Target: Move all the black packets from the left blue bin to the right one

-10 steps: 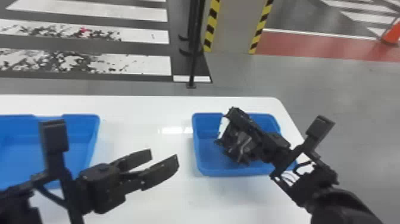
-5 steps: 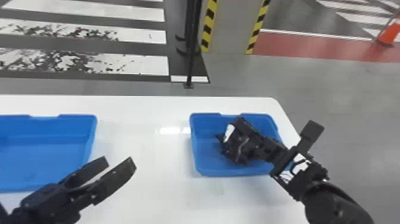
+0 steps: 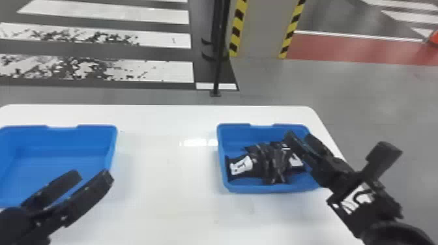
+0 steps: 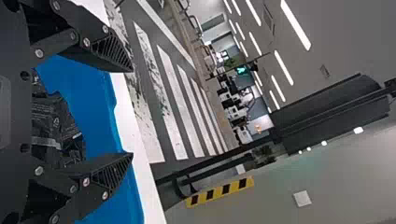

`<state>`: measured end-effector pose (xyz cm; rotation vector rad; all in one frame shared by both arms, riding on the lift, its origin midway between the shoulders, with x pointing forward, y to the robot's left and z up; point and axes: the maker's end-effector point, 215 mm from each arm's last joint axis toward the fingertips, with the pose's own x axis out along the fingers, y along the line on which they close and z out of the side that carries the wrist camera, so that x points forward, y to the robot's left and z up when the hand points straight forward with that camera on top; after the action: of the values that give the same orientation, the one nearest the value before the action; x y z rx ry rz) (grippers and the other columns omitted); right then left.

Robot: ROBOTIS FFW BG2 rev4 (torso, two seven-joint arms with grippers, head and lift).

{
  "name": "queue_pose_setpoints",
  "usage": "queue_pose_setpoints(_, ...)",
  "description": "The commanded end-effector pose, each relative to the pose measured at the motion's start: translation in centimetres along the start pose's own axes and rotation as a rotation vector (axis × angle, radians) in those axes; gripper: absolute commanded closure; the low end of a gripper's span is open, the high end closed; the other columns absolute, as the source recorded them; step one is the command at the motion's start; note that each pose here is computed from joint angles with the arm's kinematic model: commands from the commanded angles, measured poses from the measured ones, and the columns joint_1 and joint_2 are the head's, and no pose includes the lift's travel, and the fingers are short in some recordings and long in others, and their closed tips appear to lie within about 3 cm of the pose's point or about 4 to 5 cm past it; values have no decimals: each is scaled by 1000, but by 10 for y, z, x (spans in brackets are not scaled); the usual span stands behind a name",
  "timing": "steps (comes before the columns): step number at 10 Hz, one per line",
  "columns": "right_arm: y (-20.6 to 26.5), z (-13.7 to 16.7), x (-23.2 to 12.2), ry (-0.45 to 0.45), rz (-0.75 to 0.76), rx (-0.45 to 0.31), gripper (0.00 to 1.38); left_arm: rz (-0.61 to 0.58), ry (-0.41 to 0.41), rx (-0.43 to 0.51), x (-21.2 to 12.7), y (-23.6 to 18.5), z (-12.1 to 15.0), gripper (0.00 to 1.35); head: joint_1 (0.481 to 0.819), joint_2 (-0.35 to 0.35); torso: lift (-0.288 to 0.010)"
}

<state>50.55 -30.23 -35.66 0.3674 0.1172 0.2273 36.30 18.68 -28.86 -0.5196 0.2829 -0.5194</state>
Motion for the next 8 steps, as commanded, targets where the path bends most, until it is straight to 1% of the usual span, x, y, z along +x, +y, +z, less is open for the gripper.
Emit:
queue_pose_setpoints(1,26,13,-44,-45,-10,-107,202,68,-70,84,-18,20,21,168,695,-151,-138)
queue_pose_setpoints(2,38,17,-72,-71,-37,-163,202,137,-93,137,-38,38,26,170,695,-139,-138)
queue_pose_setpoints(3,46,22,-98,-105,-74,-230,202,220,-107,166,-63,59,28,170,695,-102,-138)
queue_pose_setpoints(4,52,21,-121,-124,-102,-254,203,315,-110,276,-93,80,36,168,695,-63,-138)
queue_pose_setpoints(5,58,19,-140,-130,-116,-275,203,361,-141,376,-113,82,49,168,695,-12,-138)
queue_pose_setpoints(6,66,17,-159,-131,-132,-283,203,400,-149,440,-124,83,52,168,695,36,-138)
queue_pose_setpoints(7,75,6,-171,-116,-137,-259,203,437,-138,493,-132,90,56,170,695,55,-138)
queue_pose_setpoints(8,85,-6,-177,-95,-127,-239,203,465,-139,541,-138,99,62,170,695,89,-138)
